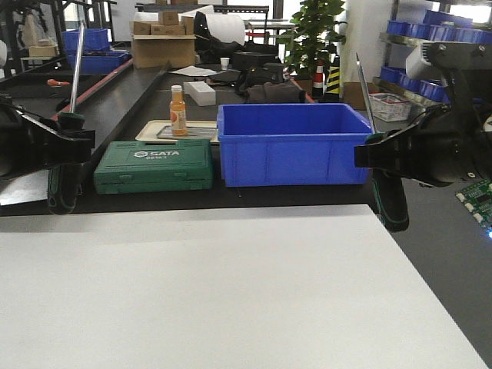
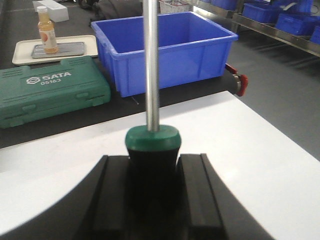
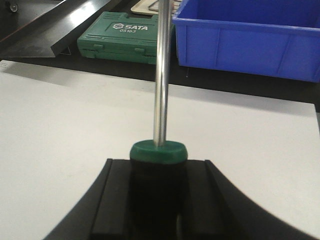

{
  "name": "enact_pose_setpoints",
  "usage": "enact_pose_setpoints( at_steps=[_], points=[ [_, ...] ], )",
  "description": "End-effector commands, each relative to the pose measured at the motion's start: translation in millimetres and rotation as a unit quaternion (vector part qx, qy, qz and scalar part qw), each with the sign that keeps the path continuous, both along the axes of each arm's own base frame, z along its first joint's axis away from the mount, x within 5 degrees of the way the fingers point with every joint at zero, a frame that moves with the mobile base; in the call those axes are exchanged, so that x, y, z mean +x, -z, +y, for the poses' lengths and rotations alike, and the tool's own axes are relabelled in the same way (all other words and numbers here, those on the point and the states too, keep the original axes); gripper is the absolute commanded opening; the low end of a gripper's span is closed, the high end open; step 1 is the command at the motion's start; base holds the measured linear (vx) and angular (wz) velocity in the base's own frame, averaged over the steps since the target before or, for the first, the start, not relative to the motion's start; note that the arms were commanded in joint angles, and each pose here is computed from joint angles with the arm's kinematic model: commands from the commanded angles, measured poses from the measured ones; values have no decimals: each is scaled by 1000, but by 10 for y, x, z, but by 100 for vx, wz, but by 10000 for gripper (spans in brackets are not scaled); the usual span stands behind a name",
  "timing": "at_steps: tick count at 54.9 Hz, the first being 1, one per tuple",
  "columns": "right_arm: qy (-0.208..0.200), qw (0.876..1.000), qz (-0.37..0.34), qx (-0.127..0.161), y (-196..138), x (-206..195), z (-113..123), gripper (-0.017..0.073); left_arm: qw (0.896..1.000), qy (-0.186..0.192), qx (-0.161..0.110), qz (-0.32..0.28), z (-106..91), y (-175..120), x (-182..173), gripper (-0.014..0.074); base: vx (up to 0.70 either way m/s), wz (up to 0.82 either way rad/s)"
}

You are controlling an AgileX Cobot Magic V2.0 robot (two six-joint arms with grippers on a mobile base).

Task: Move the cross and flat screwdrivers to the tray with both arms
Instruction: 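Hold both screwdrivers while the base drives to the metal tray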

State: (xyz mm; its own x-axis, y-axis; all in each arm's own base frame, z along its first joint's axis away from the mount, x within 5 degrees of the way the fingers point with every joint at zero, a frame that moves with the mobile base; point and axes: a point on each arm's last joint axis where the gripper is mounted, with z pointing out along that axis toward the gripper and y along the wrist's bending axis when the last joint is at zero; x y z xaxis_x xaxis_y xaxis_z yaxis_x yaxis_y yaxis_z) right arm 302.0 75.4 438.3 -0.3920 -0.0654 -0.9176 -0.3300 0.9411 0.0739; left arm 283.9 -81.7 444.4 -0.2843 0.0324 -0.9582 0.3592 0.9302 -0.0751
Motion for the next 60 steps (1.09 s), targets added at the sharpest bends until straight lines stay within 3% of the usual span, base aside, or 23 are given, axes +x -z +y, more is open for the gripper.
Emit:
enact_pose_setpoints(
  at_steps=[1,21,60],
  points=[
    [12,997,-78,20,-303,-92,-43,-7,997,-11,-33,-65,34,-272,-105,3,-23,-29],
    [12,997,-78,20,-303,-92,-43,-7,997,-11,-32,-64,34,-269,-106,3,-18,-52],
    [12,997,-78,19,-302,-92,-42,-8,997,-11,-32,-63,33,-267,-106,3,-3,-76]
  ],
)
